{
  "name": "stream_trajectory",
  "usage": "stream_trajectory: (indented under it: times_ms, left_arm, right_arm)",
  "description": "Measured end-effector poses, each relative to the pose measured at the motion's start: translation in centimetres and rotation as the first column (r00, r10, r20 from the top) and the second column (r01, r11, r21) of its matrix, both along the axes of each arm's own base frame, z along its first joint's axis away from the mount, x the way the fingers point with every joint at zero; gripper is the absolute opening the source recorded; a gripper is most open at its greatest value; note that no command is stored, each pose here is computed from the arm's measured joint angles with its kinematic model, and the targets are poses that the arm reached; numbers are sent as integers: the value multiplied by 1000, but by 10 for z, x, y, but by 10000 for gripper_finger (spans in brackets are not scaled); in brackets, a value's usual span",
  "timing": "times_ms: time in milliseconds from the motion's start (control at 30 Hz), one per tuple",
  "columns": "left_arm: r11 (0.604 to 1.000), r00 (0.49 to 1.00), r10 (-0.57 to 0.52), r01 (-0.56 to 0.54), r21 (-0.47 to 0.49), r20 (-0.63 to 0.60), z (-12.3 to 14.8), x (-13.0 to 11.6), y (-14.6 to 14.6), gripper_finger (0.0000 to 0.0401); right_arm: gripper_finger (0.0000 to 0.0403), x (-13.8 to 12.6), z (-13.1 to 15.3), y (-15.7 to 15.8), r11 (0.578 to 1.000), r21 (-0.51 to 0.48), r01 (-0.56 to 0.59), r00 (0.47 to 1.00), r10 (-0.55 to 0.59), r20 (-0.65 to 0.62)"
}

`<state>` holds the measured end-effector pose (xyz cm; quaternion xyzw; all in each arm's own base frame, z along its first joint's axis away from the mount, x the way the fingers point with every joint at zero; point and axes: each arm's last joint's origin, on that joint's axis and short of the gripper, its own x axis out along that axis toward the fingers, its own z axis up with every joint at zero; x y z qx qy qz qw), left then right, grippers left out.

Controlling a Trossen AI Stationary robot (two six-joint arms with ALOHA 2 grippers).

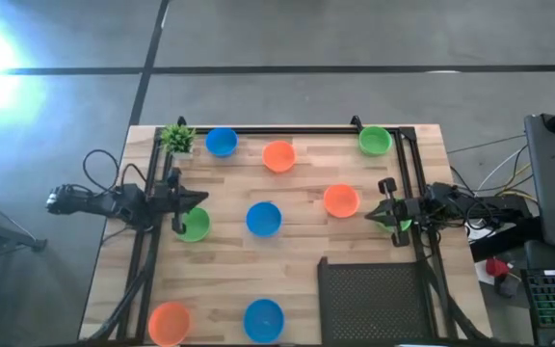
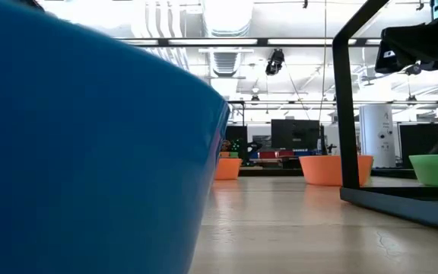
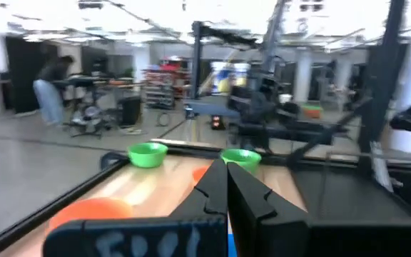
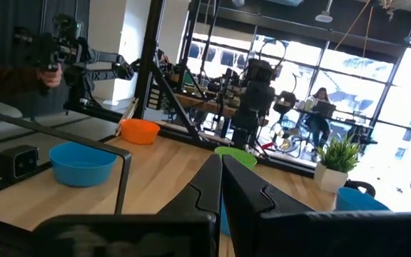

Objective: Pick & Place Mini bowls
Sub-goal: Put the top right green bowl on the shelf

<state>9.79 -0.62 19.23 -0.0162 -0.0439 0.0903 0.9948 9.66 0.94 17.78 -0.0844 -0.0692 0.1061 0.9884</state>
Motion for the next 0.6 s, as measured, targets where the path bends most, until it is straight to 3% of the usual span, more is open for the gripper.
stream_trajectory:
  times_ms: [233,400,600]
  left_arm:
    - [993,986,112,-116,-22,-127,18,5,2,0]
    - [991,967,133,-135,4,-217,28,11,2,0]
    - [969,929,248,-244,50,-274,42,21,3,0]
  right_arm:
    - [8,0,0,0,1000,22,-3,1000,3,-7]
    - [8,0,0,0,1000,24,-2,1000,3,-7]
    - [8,0,0,0,1000,24,-1,1000,1,-7]
